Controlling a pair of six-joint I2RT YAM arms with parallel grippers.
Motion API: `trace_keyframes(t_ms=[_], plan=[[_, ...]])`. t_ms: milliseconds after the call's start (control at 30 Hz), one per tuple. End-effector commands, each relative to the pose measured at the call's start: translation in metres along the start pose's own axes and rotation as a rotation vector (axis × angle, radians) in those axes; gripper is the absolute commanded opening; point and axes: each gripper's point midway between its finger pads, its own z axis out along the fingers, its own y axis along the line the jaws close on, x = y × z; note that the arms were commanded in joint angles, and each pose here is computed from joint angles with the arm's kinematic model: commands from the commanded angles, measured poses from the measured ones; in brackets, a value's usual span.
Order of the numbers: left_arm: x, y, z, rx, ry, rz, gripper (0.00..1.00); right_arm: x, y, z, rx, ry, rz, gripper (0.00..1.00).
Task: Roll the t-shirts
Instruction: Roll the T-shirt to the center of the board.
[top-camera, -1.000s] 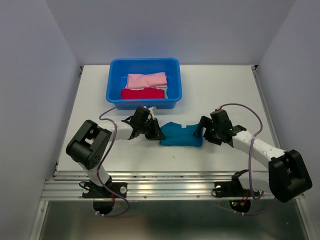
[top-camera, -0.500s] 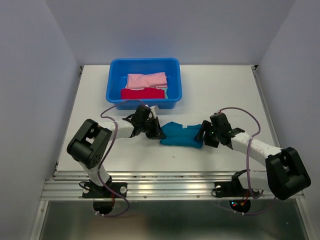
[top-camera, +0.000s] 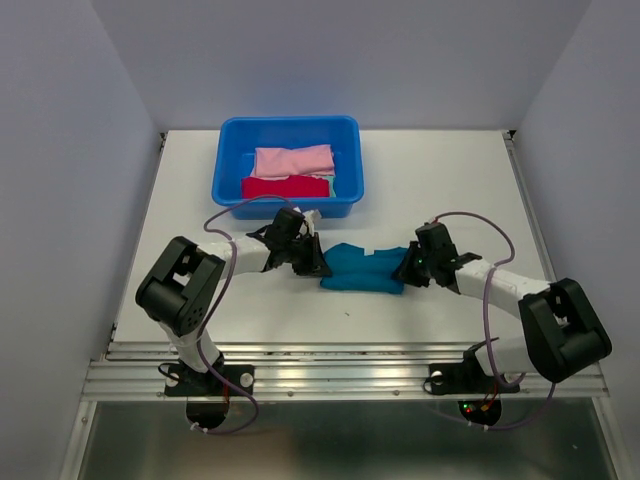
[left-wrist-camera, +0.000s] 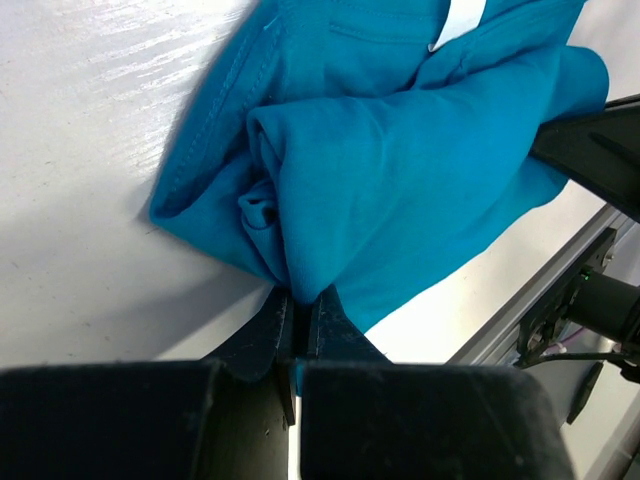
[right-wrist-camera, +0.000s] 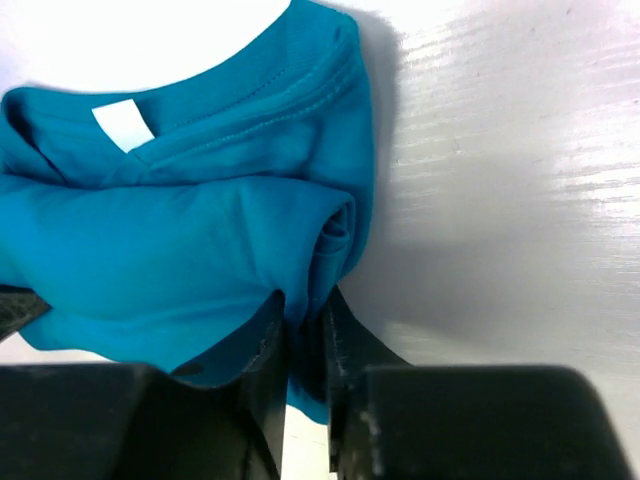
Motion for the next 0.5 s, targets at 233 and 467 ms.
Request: trace_keyframes(t_ms=[233, 467], plan=[[-0.028, -0.01, -0.027, -0.102, -0.065, 0.098, 0.0, -0.032, 0.013, -0.022, 0.016, -0.082, -0.016, 0.01], [-0.043, -0.041, -0.055, -0.091, -0.096, 0.15, 0.0, -0.054, 0.038, -0.057, -0.054, -0.155, -0.002, 0.01]])
